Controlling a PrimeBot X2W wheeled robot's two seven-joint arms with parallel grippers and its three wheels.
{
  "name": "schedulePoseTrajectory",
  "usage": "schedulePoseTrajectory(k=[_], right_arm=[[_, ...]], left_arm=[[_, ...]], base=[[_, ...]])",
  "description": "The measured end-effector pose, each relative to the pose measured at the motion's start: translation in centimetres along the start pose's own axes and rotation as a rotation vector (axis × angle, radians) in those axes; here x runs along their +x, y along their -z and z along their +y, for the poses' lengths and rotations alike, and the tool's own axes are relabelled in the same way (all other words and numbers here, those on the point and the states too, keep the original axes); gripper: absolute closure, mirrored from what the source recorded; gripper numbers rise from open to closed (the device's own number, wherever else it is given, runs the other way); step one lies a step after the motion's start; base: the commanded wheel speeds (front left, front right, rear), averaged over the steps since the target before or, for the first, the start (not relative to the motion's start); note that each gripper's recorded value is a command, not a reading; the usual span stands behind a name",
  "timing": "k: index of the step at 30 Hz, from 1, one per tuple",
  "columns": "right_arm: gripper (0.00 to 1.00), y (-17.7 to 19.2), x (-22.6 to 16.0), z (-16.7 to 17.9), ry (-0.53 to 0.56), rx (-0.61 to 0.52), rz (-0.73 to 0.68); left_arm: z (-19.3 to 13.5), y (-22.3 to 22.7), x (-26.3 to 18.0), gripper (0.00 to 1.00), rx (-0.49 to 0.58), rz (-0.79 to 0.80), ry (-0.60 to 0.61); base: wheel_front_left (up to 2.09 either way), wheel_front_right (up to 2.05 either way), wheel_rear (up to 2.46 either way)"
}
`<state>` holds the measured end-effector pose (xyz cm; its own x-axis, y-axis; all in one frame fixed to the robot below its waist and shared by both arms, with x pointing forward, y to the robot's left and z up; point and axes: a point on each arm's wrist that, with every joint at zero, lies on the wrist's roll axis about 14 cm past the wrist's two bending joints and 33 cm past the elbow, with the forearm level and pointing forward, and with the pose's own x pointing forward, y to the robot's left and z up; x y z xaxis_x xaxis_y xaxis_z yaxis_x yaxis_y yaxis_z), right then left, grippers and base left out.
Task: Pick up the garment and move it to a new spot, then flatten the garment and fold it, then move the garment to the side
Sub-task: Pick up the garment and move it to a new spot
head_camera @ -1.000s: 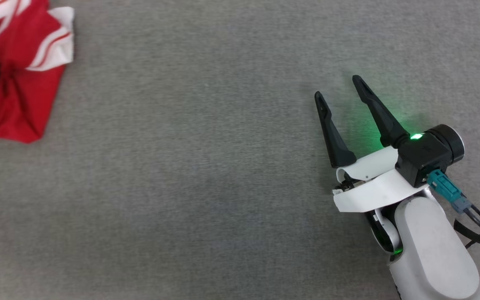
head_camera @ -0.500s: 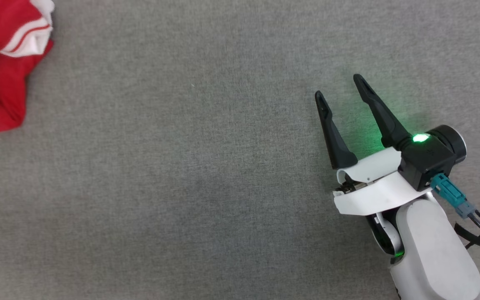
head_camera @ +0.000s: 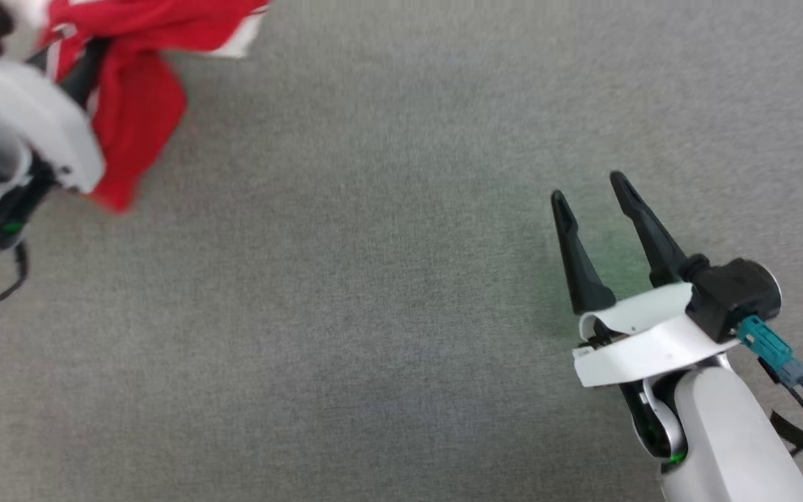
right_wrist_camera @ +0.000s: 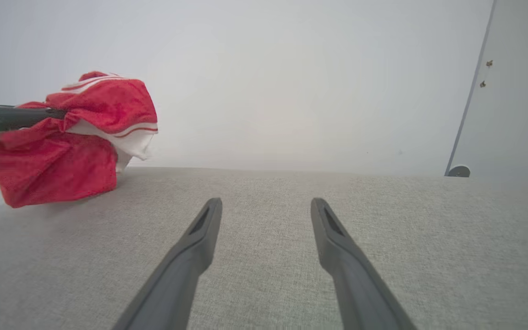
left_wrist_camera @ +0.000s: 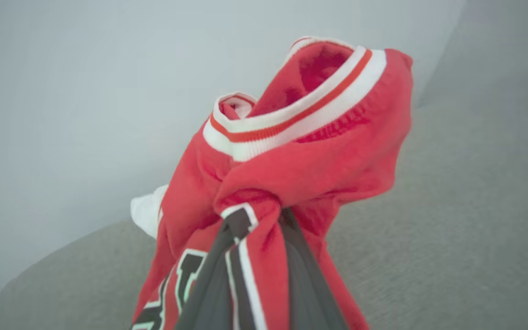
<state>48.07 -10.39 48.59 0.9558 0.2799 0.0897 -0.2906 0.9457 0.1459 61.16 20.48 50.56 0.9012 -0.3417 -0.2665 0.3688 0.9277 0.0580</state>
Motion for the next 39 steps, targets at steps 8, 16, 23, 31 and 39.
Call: schedulePoseTrajectory(k=[8,16,23,31,39], right_arm=[[0.00,-2.5,-2.5,-2.7,0.101,0.018,-0.050],[0.00,-4.0,-5.2,-5.8,0.213,0.038,-0.080],[0.00,-5.1,-7.0,-7.8,0.286,0.050,-0.108],[0.00,-5.7,-8.9,-9.8,0.360,0.061,-0.118],[0.00,-6.1,-11.0,-11.8,0.438,0.029,-0.115]], left_arm=[[-9.5,-8.3,1.4,1.00,-0.013,-0.169,0.254],[-22.1,-12.0,2.1,1.00,-0.157,-0.203,0.571],[-32.4,-13.3,0.9,1.00,-0.241,-0.185,0.832],[-35.5,-11.3,2.6,1.00,-0.410,-0.116,0.882],[-31.1,-0.9,7.0,1.00,-0.278,0.135,0.701]], base=[[0.00,0.00,0.00],[0.00,0.00,0.00],[0.00,0.00,0.00],[0.00,0.00,0.00],[0.00,0.00,0.00]])
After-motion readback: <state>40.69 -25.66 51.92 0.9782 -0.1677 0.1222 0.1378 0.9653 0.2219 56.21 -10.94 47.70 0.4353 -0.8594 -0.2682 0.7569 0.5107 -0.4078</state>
